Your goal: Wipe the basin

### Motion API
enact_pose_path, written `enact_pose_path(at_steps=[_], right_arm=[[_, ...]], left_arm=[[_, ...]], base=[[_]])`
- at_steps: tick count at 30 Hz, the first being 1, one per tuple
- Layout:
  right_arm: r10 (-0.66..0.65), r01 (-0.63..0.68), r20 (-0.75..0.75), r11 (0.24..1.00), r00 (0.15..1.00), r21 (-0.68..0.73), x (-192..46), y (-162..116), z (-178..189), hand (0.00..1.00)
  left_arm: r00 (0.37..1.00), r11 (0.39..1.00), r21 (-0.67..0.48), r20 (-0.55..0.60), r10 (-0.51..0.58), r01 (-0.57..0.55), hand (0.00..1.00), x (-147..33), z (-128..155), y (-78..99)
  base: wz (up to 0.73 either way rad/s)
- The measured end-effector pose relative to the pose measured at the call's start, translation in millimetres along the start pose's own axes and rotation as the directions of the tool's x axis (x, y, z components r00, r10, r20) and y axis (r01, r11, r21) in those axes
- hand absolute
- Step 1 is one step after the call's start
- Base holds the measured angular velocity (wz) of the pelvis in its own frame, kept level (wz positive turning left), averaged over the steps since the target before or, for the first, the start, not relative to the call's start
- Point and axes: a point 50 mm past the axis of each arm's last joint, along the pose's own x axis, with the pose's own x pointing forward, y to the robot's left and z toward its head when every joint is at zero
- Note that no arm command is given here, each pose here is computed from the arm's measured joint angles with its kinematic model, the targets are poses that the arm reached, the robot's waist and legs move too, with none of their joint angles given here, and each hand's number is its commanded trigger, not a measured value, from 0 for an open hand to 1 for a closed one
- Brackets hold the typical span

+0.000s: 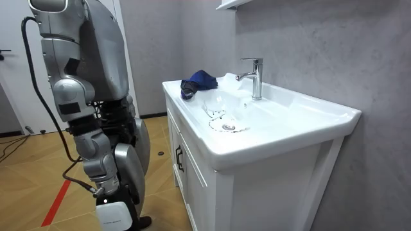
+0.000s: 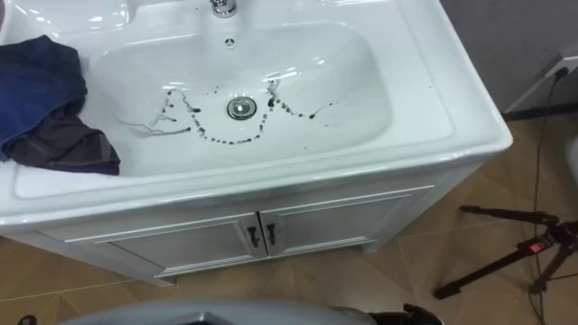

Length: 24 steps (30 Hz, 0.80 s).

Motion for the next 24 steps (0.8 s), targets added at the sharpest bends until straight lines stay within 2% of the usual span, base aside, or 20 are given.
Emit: enact_pose_path(at_steps=[24], right_arm=[[0.018, -0.018, 0.014, 0.999, 1.000, -0.029, 0.2, 1.3, 4.0, 0.00]], left_arm=[[0.998, 0.999, -0.004, 0.051, 0.033, -0.033, 0.00, -0.5, 12.6, 5.5]], base=[[0.00]])
